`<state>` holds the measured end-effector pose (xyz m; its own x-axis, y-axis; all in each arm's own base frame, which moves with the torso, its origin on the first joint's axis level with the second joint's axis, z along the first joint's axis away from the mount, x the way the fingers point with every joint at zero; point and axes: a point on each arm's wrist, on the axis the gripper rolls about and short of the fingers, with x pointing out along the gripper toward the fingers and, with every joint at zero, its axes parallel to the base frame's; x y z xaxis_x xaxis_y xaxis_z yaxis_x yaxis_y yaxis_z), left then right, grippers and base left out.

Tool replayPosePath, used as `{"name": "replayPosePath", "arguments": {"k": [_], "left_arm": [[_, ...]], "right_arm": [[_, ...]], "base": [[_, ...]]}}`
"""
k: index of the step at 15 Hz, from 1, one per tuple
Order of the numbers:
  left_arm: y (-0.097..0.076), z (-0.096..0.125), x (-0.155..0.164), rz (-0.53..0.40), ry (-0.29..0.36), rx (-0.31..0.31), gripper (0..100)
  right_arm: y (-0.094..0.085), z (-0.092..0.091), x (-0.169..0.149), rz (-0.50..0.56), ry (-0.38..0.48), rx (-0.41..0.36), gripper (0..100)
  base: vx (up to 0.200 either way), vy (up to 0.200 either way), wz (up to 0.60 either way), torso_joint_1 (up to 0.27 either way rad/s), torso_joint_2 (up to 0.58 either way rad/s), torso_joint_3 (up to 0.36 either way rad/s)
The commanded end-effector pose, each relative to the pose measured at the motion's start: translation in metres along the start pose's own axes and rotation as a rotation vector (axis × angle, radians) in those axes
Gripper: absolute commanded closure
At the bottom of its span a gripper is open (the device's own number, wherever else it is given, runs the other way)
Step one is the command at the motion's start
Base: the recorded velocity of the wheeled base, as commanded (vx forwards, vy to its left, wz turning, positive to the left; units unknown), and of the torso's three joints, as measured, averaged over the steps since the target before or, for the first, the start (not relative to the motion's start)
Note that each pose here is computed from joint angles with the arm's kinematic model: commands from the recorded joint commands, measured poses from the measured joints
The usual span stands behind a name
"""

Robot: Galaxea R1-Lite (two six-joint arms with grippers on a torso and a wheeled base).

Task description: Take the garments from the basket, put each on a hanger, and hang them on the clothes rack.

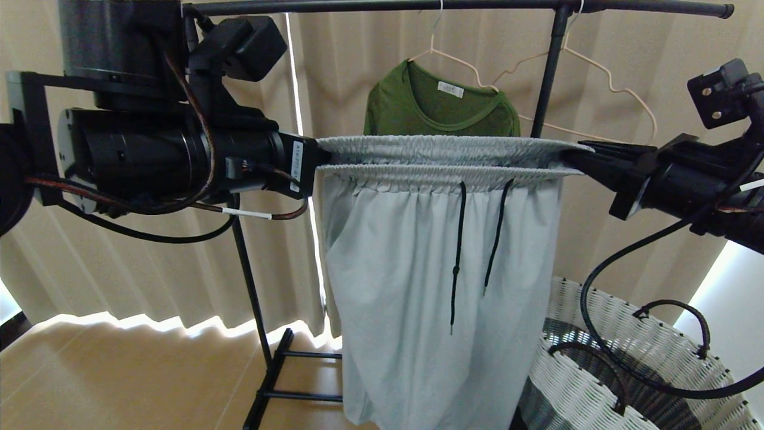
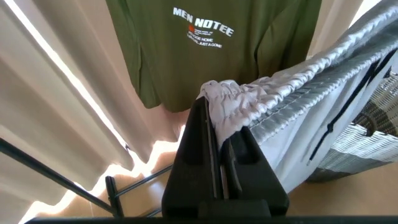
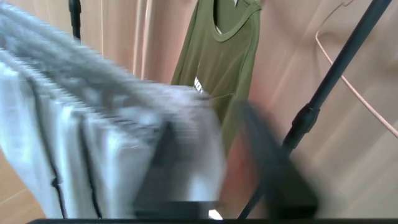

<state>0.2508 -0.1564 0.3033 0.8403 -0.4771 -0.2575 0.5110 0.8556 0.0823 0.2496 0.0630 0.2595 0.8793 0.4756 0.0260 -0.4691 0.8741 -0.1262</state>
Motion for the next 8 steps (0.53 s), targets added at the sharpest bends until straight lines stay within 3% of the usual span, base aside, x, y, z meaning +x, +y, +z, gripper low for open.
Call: {"name": "replayPosePath", "arguments": {"k": [1, 5, 8], "left_arm": [[0.001, 0.002, -0.002, 0.002, -0.009, -0.001, 100], [0.015, 0.002, -0.001, 0.067, -0.02, -0.011, 100], [0.032, -0.006, 0.001, 0.166, 0.014, 0.003, 100]], "right_arm": [[0.002, -0.002, 0.0, 0.006, 0.005, 0.001, 0], [0.023, -0.017, -0.017, 0.085, 0.04, 0.019, 0], [0.037, -0.008, -0.043, 0.208, -0.014, 0.007, 0]], "base": [[0.0, 0.0, 0.0, 0.0, 0.0, 0.0], [0.0, 0.0, 0.0, 0.0, 0.0, 0.0], [0.0, 0.0, 0.0, 0.0, 0.0, 0.0]]}}
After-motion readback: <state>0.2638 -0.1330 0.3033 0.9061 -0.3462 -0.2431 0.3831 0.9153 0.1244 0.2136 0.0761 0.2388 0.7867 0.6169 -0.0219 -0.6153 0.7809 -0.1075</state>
